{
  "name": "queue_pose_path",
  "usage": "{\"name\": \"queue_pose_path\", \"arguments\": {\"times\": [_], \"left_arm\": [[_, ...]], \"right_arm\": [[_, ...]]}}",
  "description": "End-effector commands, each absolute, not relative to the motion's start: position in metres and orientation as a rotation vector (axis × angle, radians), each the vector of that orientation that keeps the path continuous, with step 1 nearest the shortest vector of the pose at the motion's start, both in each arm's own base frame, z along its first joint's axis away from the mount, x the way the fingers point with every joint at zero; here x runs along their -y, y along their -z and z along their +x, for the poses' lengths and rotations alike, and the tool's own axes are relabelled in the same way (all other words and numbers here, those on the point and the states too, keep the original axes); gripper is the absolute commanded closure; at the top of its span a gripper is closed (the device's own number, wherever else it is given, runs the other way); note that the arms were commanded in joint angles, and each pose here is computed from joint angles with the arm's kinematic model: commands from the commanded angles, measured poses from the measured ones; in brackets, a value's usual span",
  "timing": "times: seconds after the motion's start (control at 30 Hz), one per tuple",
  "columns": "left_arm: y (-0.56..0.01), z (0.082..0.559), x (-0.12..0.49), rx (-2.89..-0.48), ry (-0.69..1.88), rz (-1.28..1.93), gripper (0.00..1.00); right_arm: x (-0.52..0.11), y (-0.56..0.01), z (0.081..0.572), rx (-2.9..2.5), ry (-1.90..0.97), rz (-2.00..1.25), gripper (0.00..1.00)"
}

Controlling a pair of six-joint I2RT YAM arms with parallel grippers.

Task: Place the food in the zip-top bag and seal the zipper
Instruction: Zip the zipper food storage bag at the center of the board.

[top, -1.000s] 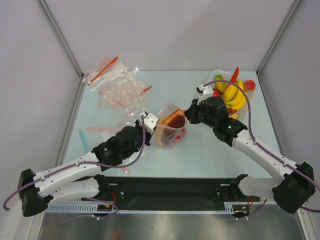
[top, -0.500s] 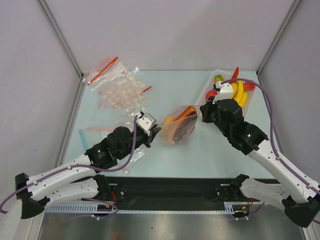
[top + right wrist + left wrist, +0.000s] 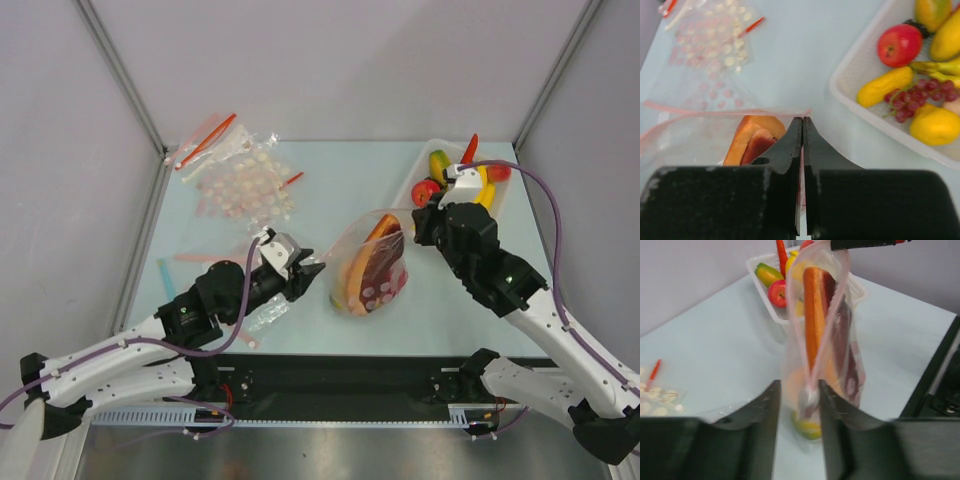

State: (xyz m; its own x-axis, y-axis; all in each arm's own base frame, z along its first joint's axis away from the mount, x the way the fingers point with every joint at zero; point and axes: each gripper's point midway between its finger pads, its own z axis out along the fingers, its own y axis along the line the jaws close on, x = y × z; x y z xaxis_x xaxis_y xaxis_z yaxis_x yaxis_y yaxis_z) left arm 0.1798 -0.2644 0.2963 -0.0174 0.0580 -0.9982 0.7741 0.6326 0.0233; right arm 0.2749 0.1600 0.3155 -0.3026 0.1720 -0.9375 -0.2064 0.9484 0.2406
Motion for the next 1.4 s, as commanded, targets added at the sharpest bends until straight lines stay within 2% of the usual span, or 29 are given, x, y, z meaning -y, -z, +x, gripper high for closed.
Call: {"name": "queue_pose_path", "arguments": {"times": [0.0, 0.07, 0.1, 0.13, 0.23, 0.43, 0.5, 0.7, 0.9, 1.07, 1.37], "left_arm": [[-0.310, 0.180, 0.258, -1.454, 0.653, 0.704, 0.52], [-0.301, 0.182, 0.263, -1.461, 0.645, 0.729, 0.28], [-0.297, 0.182, 0.263, -1.467, 0.640, 0.734, 0.28], [-0.305, 0.184, 0.265, -1.432, 0.651, 0.710, 0.19], [-0.308, 0.179, 0.269, -1.357, 0.688, 0.714, 0.10], [-0.298, 0.165, 0.283, -1.257, 0.754, 0.808, 0.05], [-0.293, 0.154, 0.297, -1.228, 0.805, 0.902, 0.00], [-0.286, 0.128, 0.330, -1.154, 0.852, 1.043, 0.00], [-0.281, 0.108, 0.356, -1.079, 0.638, 1.121, 0.01], [-0.299, 0.106, 0.373, -1.052, 0.569, 1.052, 0.06], [-0.277, 0.108, 0.435, -1.128, 0.490, 1.084, 0.13]], "right_arm": [[-0.110, -0.323, 0.298, -1.776, -0.231, 0.171, 1.00], [-0.102, -0.315, 0.305, -1.800, -0.242, 0.189, 1.00], [-0.108, -0.312, 0.305, -1.811, -0.274, 0.169, 1.00], [-0.098, -0.309, 0.309, -1.813, -0.275, 0.207, 1.00], [-0.098, -0.304, 0.314, -1.827, -0.342, 0.200, 1.00], [-0.100, -0.301, 0.314, -1.839, -0.372, 0.191, 1.00], [-0.099, -0.303, 0.313, -1.835, -0.374, 0.189, 1.00], [-0.098, -0.304, 0.312, -1.827, -0.377, 0.192, 1.00], [-0.101, -0.303, 0.312, -1.831, -0.393, 0.182, 1.00], [-0.103, -0.303, 0.312, -1.830, -0.402, 0.182, 1.00], [-0.101, -0.306, 0.309, -1.813, -0.406, 0.182, 1.00]]}}
